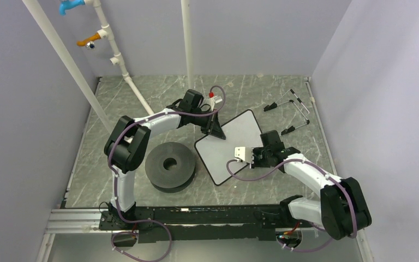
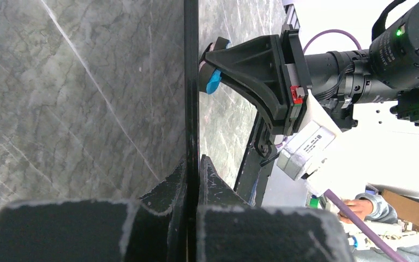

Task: Erase the whiteboard
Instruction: Erase the whiteboard at the center of the board.

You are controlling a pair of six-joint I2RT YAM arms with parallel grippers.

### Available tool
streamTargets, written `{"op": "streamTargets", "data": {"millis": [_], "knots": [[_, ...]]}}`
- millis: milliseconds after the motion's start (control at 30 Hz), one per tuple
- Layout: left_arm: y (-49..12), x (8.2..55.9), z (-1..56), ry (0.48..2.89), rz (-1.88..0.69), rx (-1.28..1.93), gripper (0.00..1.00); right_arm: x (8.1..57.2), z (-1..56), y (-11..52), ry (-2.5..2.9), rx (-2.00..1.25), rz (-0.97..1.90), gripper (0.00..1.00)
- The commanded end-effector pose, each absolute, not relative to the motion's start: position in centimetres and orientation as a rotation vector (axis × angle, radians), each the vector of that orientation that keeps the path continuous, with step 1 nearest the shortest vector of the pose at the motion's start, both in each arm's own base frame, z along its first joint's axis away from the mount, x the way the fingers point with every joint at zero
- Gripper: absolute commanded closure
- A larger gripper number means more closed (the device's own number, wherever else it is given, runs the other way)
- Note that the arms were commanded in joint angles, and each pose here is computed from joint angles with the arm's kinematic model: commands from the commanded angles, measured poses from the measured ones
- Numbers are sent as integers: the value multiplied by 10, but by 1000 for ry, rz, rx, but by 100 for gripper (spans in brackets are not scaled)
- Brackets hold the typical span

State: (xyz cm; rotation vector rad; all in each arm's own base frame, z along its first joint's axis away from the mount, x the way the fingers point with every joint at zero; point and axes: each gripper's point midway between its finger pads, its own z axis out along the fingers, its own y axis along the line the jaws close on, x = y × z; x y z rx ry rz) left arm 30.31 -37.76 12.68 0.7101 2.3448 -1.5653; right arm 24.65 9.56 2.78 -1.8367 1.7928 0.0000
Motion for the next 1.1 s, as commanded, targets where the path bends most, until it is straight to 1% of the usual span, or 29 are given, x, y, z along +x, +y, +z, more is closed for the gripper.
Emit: {"op": "streamTargets", "data": {"millis": [0, 200, 367, 467, 700, 833, 933, 1067], "knots": [[-386, 292, 179, 2177, -1695, 828, 100, 258, 37, 93, 1713, -1895, -114, 100], [-387, 293, 176, 2183, -1698, 827, 100, 218, 28, 146, 1505, -2105, 4, 100], [-387, 292, 176, 2186, -1696, 825, 100, 218, 26, 167, 1505, -2126, -1, 100], [-387, 291, 175, 2188, -1696, 829, 100, 228, 30, 161, 1532, -2082, -72, 100], [-385, 290, 175, 2184, -1694, 838, 100, 262, 42, 102, 1693, -1929, -174, 100], [-385, 290, 176, 2182, -1691, 840, 100, 274, 48, 90, 1722, -1893, -198, 100], [-385, 290, 176, 2180, -1691, 837, 100, 265, 51, 108, 1679, -1905, -86, 100], [-385, 290, 175, 2181, -1695, 832, 100, 232, 54, 155, 1566, -1958, 115, 100]]}}
